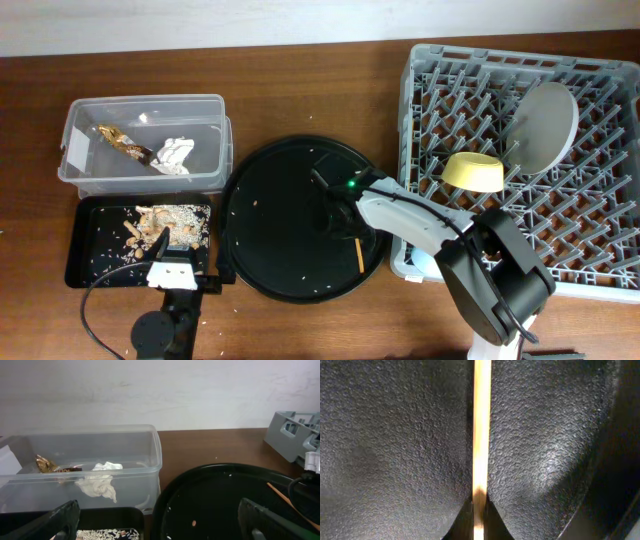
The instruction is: Sort waste into correct bins and load items into the dishwasher rack
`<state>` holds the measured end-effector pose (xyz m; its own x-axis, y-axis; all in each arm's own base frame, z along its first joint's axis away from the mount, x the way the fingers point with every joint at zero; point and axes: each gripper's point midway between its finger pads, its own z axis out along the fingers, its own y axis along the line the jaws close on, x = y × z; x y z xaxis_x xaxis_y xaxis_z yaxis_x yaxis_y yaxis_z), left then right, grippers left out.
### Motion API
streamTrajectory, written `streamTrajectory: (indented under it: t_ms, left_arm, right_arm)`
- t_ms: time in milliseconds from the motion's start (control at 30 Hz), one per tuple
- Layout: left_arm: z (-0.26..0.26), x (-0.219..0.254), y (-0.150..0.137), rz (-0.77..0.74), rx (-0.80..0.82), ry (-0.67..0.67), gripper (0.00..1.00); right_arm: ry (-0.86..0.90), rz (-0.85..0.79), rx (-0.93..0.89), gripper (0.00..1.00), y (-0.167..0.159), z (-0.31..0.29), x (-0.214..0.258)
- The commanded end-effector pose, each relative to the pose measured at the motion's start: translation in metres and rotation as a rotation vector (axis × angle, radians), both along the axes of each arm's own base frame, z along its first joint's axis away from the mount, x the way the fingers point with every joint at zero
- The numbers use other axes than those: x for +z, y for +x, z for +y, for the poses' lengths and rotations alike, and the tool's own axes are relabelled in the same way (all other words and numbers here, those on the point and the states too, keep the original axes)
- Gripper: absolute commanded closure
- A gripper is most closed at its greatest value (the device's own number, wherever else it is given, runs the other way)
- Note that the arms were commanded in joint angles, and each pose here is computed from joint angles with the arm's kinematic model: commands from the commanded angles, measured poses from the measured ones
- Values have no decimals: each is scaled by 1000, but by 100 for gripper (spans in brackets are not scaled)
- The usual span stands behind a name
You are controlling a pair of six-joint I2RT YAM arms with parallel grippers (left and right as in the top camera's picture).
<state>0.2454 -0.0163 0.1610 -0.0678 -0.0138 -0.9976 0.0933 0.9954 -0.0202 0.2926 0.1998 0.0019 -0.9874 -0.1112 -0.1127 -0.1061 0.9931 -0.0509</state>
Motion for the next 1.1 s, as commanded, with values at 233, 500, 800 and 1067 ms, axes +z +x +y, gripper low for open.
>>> streamTrajectory:
  t_ms: [233,500,800,1067]
  left_arm:
    - [0,-2,0,-1,-4,18,1]
    - [0,-2,0,-1,-4,18,1]
    - [0,-2,0,1,-4,18,1]
    - [0,-2,0,0,-4,18,0]
  right_arm:
    - [43,-531,-216,96,72,-98,190]
    - [21,-349,-192,58,93,-127,127]
    - [80,-118,-216,96,14,-49,83]
    - [-98,82,-314,96,-32,-107,63]
